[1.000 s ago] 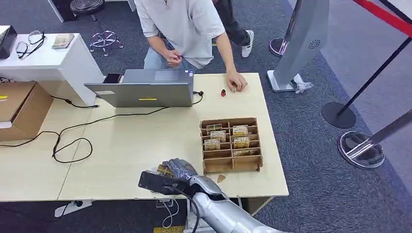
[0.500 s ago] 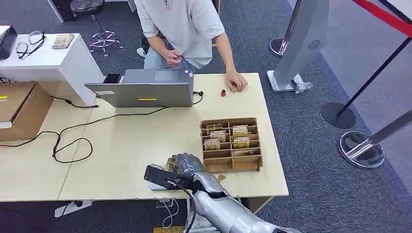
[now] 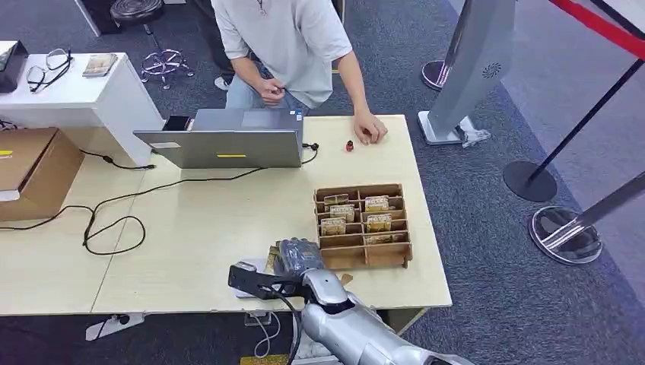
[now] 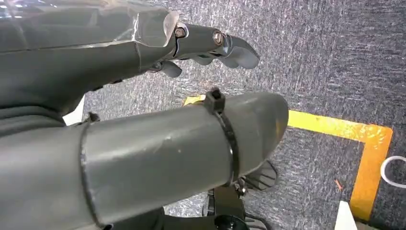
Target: Pass the card to the sensor for recognition and then transmit it.
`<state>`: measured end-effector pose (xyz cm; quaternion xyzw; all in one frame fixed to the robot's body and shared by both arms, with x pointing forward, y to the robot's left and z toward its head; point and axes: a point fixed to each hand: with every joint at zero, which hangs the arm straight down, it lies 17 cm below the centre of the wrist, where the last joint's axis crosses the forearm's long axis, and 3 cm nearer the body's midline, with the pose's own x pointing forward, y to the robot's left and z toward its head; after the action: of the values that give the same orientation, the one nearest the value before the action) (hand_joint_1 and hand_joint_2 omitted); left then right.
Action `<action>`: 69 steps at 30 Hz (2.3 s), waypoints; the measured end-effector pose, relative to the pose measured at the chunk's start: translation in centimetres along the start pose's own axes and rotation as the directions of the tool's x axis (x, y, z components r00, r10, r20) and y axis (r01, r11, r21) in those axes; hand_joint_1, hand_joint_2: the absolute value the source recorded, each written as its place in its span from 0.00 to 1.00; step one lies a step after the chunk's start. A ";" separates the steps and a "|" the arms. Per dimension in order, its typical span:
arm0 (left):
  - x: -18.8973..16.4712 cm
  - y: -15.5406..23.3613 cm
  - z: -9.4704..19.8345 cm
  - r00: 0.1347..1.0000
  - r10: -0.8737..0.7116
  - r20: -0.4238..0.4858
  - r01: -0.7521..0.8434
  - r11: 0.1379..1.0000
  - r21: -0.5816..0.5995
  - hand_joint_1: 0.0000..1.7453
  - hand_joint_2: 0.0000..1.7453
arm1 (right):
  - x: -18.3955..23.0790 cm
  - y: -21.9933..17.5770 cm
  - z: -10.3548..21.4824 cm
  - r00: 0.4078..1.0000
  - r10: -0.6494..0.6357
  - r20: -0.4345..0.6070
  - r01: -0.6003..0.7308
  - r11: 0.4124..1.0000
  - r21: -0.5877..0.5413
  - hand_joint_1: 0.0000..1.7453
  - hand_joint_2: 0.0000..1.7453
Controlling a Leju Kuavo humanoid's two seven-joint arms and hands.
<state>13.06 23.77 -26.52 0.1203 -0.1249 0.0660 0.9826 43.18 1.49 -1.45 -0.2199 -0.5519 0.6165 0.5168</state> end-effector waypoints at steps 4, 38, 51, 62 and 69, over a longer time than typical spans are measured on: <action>0.0 0.1 0.0 1.000 0.002 0.002 -0.002 1.000 0.002 0.00 0.00 | 0.3 0.2 0.0 1.000 -0.002 0.012 0.002 1.000 0.012 1.00 1.00; -0.1 0.9 -0.3 1.000 0.027 0.004 -0.027 1.000 0.009 0.00 0.00 | 5.8 -12.3 1.5 0.748 -0.532 0.397 0.575 0.818 0.012 1.00 1.00; 1.3 0.6 -0.1 0.996 -0.040 0.077 0.039 0.999 0.019 0.00 0.00 | 1.9 -34.7 6.8 0.937 0.342 0.076 -0.106 0.484 -0.869 1.00 1.00; 0.5 0.2 0.0 0.999 -0.020 0.037 0.020 1.000 0.010 0.00 0.00 | -1.3 -39.4 3.7 0.845 0.510 -0.161 -0.393 0.387 -0.834 1.00 1.00; -0.5 1.1 -0.2 0.999 0.002 0.033 -0.003 1.000 0.023 0.00 0.00 | -0.1 -37.0 0.5 0.843 0.526 -0.110 -0.403 0.483 -0.777 0.00 1.00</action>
<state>12.50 24.80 -26.60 0.1323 -0.1403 0.0666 0.9790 57.37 -4.13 32.25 -0.5164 -0.7164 0.4471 0.1424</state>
